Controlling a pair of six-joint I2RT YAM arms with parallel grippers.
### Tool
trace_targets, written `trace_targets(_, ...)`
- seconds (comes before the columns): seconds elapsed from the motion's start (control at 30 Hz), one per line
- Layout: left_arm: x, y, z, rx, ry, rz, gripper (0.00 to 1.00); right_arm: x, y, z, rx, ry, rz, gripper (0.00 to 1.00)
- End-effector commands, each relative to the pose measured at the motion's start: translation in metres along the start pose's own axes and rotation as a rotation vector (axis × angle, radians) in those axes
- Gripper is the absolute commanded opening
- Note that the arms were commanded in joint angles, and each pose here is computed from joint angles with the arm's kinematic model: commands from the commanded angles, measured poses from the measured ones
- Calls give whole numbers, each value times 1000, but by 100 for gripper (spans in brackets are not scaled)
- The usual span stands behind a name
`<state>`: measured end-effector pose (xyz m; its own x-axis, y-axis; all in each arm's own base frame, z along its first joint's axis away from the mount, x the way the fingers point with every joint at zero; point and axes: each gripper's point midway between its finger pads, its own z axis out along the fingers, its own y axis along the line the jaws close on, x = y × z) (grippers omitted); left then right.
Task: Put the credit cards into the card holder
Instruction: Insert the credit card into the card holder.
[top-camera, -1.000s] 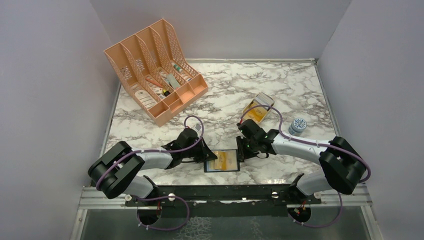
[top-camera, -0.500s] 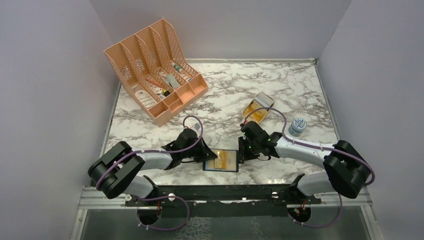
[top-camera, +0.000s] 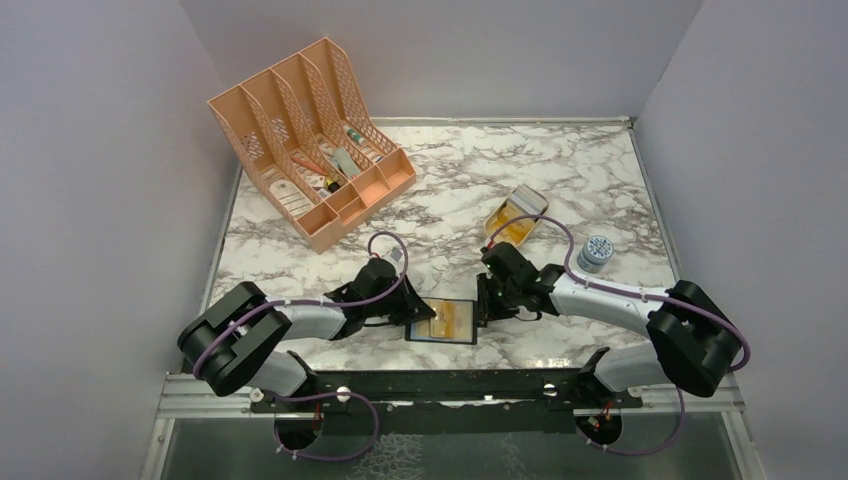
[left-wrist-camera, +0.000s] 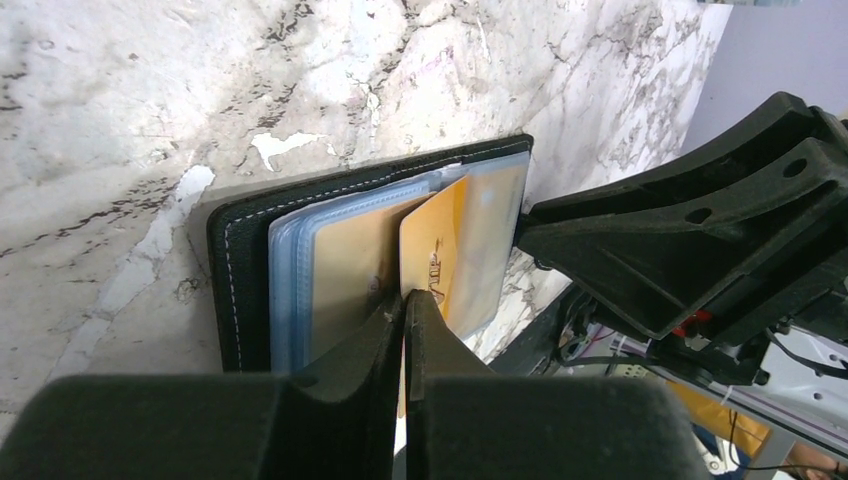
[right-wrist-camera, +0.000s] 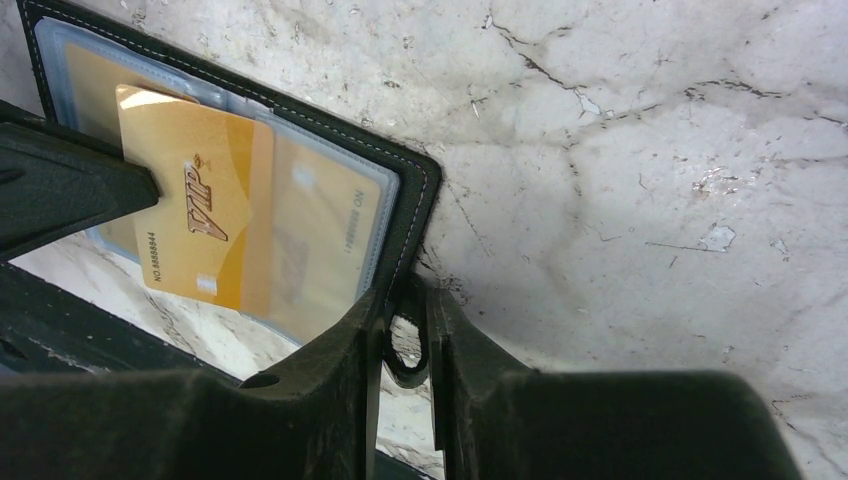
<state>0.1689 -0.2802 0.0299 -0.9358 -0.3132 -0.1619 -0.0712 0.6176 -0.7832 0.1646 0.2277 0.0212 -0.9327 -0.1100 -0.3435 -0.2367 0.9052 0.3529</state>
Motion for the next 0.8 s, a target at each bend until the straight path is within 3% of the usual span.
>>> trace_targets(0.0, 5, 5, 4, -20, 19, 34, 10, -10, 18, 0, -63, -35, 0, 21)
trace_targets(0.2, 4, -3, 0, 2, 17, 44, 37, -12, 17, -1, -56, -39, -9, 21)
trace_targets(0.3, 1, -3, -2, -25, 9, 57, 46, -12, 17, -1, -57, -38, -13, 21)
trace_targets(0.47, -9, 3, -8, -113, -28, 95, 52, -11, 17, -1, -61, -39, -16, 19)
trace_targets(0.77, -7, 1, -6, -101, -19, 82, 55, -13, 19, -1, -67, -44, -16, 19)
